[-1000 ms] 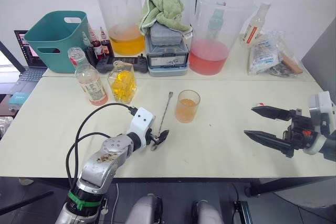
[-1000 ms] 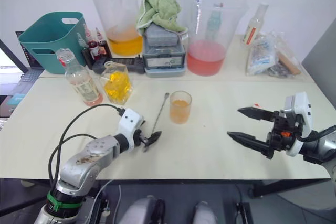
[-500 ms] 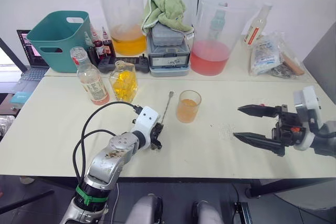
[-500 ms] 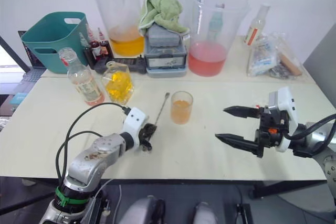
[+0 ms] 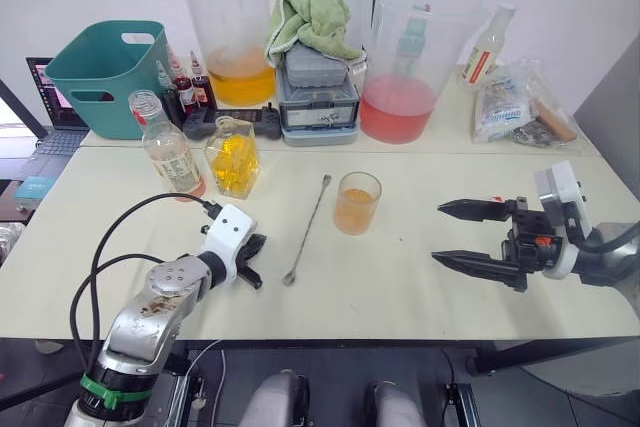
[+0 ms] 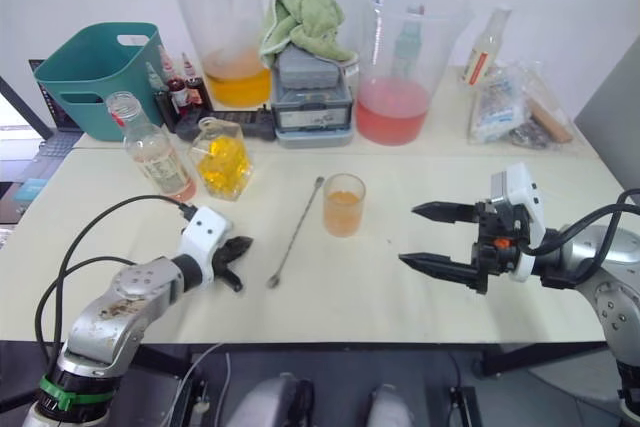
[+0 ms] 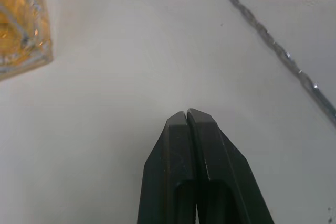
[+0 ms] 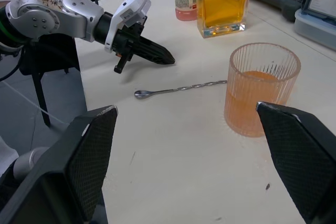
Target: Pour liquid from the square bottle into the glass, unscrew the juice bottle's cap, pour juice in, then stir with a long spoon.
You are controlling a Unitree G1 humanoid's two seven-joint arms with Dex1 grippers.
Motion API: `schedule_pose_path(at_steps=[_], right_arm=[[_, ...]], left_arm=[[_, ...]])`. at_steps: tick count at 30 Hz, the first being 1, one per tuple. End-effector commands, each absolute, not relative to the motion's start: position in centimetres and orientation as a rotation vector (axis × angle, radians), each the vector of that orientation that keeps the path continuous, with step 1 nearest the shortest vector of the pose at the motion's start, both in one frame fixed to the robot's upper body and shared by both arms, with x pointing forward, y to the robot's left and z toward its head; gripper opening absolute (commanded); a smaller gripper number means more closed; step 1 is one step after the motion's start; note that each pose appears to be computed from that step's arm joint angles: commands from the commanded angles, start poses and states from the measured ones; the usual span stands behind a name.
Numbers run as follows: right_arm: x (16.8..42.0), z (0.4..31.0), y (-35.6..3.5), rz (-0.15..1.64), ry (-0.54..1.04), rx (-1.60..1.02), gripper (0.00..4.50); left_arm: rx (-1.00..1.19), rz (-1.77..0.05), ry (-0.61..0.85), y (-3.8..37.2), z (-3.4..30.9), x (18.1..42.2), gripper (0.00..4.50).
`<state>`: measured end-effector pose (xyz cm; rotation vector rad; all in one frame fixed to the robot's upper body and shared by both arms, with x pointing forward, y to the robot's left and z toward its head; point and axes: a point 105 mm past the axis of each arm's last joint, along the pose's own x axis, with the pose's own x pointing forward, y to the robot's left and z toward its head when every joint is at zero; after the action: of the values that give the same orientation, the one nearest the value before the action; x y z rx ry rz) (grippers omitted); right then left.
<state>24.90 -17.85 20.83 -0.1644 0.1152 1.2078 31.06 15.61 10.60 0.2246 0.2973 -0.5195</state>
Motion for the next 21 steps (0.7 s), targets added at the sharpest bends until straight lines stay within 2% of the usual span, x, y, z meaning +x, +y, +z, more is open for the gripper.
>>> schedule_pose_path(at_steps=[1, 3, 7, 11, 21], right_arm=[[25.0, 21.4, -17.6, 1.220, 0.073, -0.194, 4.50], [25.1, 21.4, -17.5, 1.222, 0.072, -0.196, 4.50], [25.0, 21.4, -17.3, 1.230, 0.067, -0.191, 4.50], [24.8, 21.3, -17.4, 1.222, 0.070, -0.192, 4.50], [24.3, 21.2, -17.9, 1.202, 0.093, -0.194, 4.50]], left_arm=[[0.158, -0.547, 0.235, 14.0, 12.5, 31.0, 0.59], [0.144, -0.537, 0.235, 13.8, 12.7, 31.1, 1.13], [0.054, -0.563, 0.225, 11.2, 13.5, 31.1, 2.53], [0.049, -0.561, 0.274, 9.2, 12.6, 30.9, 3.88], [0.220, -0.450, 0.420, 7.9, 8.4, 30.6, 3.88]])
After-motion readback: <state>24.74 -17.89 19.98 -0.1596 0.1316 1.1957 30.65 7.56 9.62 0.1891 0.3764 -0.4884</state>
